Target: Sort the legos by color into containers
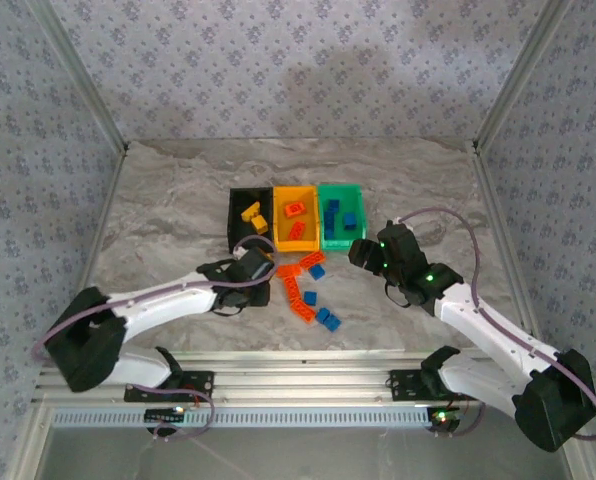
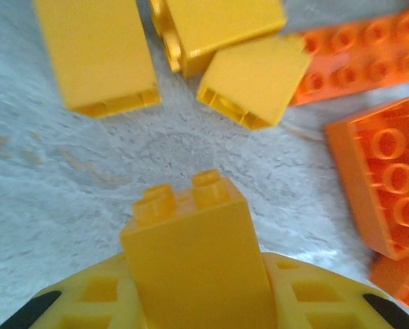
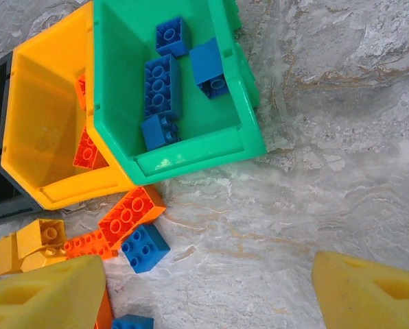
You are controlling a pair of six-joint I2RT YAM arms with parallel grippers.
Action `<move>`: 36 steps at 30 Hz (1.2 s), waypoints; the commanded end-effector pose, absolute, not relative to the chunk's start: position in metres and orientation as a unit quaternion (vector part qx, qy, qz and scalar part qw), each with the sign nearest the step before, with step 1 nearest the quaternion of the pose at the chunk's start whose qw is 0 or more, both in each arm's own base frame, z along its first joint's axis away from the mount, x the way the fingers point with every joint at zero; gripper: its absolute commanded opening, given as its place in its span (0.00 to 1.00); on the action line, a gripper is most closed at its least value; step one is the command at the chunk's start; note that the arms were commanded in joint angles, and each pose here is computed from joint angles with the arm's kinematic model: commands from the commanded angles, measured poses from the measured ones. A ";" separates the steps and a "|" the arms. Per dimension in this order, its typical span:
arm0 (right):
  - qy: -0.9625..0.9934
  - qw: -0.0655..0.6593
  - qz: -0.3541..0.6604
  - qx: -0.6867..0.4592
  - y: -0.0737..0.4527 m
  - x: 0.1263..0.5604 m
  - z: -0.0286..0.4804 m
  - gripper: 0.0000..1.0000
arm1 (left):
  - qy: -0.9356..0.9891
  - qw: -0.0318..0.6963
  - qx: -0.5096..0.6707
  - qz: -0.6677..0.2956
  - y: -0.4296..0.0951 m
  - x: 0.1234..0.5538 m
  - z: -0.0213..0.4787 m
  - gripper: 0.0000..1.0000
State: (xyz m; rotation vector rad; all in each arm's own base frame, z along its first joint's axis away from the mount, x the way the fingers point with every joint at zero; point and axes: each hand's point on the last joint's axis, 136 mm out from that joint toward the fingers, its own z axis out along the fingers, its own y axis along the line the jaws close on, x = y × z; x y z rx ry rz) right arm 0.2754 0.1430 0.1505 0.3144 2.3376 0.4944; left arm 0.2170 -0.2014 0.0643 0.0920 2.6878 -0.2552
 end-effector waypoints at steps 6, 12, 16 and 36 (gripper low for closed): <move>0.902 0.361 0.197 0.132 0.141 0.276 0.155 0.81 | 0.945 0.310 -0.016 -0.106 -0.193 0.278 0.150 0.28; 0.908 0.351 0.185 0.133 0.136 0.272 0.150 0.81 | 0.937 0.332 -0.060 -0.088 -0.195 0.368 0.156 0.28; 0.908 0.352 0.180 0.138 0.131 0.267 0.150 0.81 | 0.939 0.332 -0.067 -0.063 -0.197 0.407 0.151 0.28; 0.939 0.265 0.215 0.025 0.189 0.234 0.114 0.84 | 0.908 0.363 -0.011 -0.207 -0.251 0.345 0.231 1.00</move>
